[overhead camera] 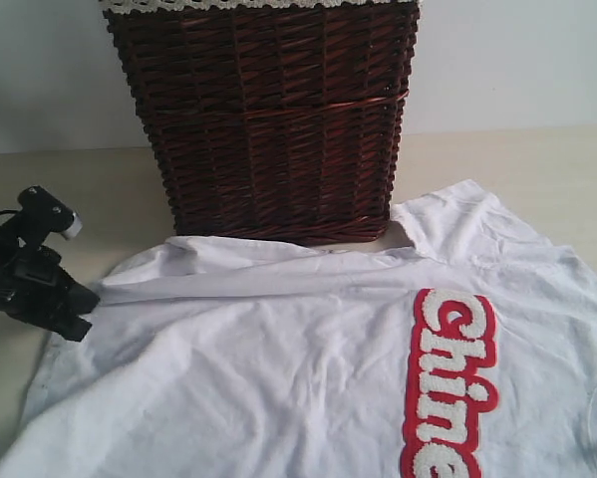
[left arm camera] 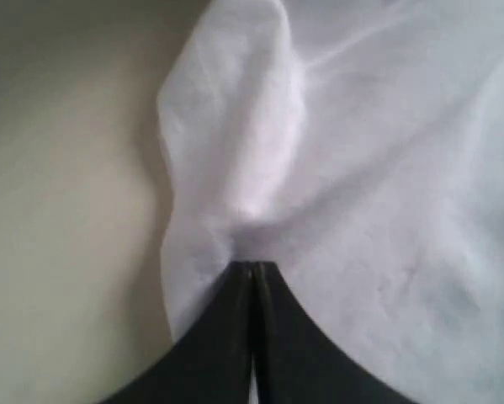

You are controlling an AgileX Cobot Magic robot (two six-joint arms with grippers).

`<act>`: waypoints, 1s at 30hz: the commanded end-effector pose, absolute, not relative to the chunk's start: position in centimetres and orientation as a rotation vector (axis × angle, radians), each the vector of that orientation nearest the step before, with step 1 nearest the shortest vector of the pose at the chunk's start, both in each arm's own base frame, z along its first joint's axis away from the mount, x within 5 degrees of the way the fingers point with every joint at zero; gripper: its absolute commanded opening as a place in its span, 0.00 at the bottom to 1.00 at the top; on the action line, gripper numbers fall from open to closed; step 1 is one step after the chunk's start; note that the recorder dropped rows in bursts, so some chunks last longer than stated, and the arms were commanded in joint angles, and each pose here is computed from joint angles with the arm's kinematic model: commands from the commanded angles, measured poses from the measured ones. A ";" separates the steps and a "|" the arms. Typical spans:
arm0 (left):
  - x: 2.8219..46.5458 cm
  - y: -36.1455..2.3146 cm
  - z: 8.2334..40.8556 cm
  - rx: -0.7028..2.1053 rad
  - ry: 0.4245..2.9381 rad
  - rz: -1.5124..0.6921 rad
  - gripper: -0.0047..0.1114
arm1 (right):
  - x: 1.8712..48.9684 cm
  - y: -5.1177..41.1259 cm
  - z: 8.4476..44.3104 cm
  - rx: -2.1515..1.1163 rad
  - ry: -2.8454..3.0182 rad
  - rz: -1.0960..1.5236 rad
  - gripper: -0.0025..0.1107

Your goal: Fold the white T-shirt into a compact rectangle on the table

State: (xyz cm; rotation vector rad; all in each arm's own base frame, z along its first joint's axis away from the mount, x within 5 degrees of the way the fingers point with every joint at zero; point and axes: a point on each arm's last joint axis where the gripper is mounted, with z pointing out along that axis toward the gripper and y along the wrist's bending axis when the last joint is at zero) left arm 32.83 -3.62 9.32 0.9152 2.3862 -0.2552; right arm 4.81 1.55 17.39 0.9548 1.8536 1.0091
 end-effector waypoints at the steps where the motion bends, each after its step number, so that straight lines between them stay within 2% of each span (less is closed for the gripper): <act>1: 33.1 -0.7 9.4 0.775 2.486 0.135 0.04 | 4.8 1.5 17.5 0.940 1.844 1.007 0.02; 5: 33.2 0.3 10.5 0.765 2.460 0.218 0.04 | 4.8 1.5 17.5 0.940 1.844 1.007 0.02; 11: 32.2 -0.5 13.0 0.825 2.372 0.164 0.04 | 4.8 1.5 17.5 0.940 1.844 1.007 0.02; 14: 31.5 -1.2 15.5 0.811 2.290 0.075 0.04 | 4.8 1.5 17.5 0.940 1.844 1.007 0.02; 18: 31.7 -2.9 18.5 0.868 2.117 -0.185 0.04 | 4.8 1.5 17.5 0.940 1.844 1.007 0.02; 25: 37.1 -2.8 14.5 0.769 2.185 -0.254 0.04 | 4.8 1.5 17.5 0.940 1.844 1.007 0.02; 30: 39.2 -2.8 11.4 0.795 2.229 -0.270 0.04 | 4.8 1.5 17.5 0.940 1.844 1.007 0.02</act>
